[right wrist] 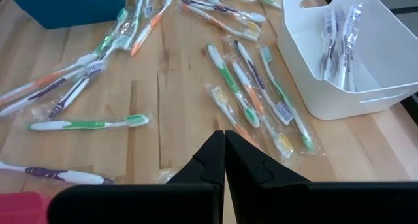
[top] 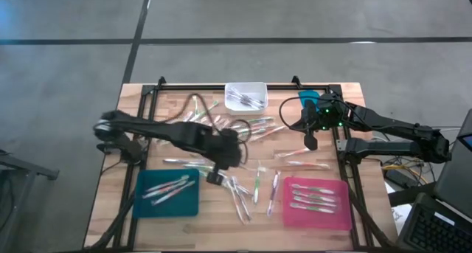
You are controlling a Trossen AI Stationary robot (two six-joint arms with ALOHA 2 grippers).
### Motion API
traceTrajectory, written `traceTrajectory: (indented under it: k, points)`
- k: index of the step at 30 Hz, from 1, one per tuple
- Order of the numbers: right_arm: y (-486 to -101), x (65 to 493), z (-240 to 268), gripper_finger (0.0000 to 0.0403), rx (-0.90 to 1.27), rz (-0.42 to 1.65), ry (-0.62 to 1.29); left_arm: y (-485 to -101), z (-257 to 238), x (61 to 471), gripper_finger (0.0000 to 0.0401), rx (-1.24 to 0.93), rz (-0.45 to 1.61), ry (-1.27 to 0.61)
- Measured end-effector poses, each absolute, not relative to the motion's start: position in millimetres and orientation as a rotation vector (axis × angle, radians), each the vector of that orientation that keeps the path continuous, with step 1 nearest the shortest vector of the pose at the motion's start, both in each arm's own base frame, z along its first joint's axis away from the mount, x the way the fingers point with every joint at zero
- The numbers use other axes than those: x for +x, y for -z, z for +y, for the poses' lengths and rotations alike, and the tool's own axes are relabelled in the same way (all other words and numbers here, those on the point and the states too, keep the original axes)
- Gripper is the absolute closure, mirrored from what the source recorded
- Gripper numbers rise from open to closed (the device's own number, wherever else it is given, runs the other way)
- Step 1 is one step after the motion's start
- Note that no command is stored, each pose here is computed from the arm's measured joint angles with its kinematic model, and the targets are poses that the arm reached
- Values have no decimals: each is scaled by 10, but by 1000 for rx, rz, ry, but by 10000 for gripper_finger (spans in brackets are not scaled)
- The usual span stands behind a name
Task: Pick & Place Toothbrushes
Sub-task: Put the orange toothbrush into the blue bin
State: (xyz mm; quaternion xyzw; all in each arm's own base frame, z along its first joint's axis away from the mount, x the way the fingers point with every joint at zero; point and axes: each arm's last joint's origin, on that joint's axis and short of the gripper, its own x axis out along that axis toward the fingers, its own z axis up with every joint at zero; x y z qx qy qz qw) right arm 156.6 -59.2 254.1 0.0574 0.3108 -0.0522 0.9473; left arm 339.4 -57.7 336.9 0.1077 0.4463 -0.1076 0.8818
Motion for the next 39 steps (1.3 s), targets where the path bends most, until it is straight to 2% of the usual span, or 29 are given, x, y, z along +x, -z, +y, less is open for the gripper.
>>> traceTrajectory:
  k: [4,10,19,33,39]
  points:
    - [-2541,1566,-592,394,117,633,106,-3492,-583,3012,377,95,915,107]
    - [-2540,1565,-592,394,115,634,106,-3411,-679,2438,377,-134,941,11]
    - [-2539,1565,-592,394,117,634,106,-3037,-833,1720,377,-360,1011,-58]
    - [-2539,1565,-592,394,117,634,107,-2407,-1010,1364,379,-512,1205,-197]
    - [-2539,1565,-592,394,114,634,107,-2176,-1059,1317,379,-573,1262,-170]
